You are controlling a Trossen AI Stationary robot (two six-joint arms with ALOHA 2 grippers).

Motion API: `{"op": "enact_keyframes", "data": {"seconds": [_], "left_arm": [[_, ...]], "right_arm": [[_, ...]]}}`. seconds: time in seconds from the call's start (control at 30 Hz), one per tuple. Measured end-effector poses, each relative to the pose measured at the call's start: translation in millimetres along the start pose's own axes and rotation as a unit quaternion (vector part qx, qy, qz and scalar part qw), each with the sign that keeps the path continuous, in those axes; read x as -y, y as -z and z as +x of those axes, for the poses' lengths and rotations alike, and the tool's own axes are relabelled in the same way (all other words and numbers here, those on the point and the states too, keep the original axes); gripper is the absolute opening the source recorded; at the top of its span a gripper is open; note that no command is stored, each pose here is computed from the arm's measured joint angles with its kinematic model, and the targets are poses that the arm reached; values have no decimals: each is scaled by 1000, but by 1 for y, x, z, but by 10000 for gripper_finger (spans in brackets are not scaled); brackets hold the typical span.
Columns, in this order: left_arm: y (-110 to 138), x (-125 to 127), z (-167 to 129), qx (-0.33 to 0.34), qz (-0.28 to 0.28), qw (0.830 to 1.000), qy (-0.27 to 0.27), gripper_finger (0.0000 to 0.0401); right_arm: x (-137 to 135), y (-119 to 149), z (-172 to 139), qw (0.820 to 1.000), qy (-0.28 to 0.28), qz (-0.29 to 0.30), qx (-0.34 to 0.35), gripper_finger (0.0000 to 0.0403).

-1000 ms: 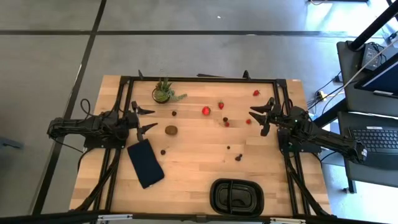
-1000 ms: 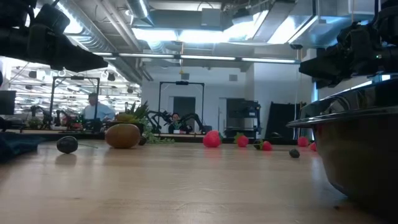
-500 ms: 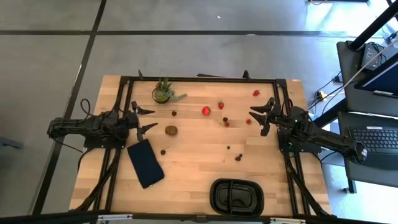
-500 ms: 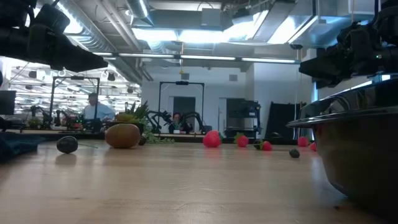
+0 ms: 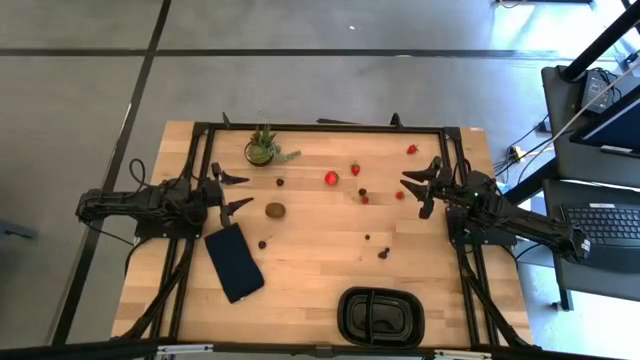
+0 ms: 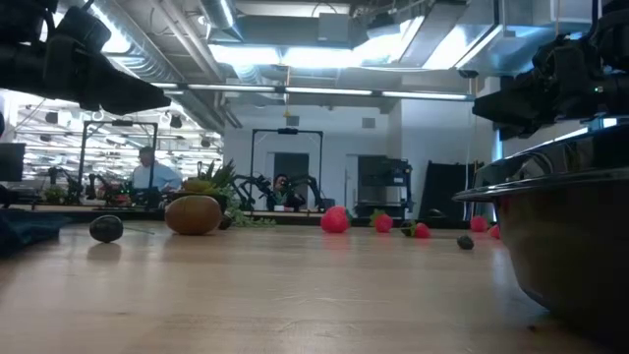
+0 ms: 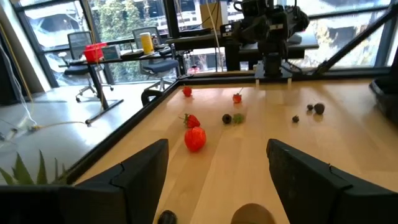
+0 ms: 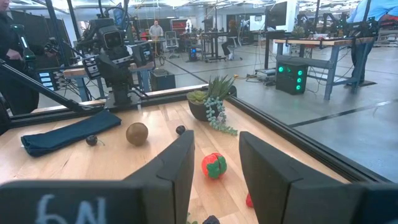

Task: Pick and placing Produce into tupperware
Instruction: Put the blackberry into the black container

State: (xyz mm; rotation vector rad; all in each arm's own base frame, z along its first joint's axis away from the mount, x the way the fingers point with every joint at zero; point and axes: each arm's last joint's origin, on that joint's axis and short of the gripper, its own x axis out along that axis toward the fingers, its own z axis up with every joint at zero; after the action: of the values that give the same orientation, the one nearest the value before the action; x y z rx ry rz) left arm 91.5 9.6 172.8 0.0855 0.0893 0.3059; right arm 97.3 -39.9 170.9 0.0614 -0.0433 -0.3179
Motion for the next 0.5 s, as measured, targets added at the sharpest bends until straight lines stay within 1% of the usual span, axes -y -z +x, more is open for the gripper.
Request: {"op": "enact_keyframes", "data": {"seconds": [0.37,0.43,0.5], "left_arm": [[0,0,0,1,-8,1000,-6,265],[0,-1,0,0,8,1000,-17,265],[0,-1,0,-1,36,999,-22,265]], "right_arm": [[0,0,0,1000,0,2,0,130],[0,0,0,1000,0,2,0,130],[0,0,0,1000,0,3,0,130]]}}
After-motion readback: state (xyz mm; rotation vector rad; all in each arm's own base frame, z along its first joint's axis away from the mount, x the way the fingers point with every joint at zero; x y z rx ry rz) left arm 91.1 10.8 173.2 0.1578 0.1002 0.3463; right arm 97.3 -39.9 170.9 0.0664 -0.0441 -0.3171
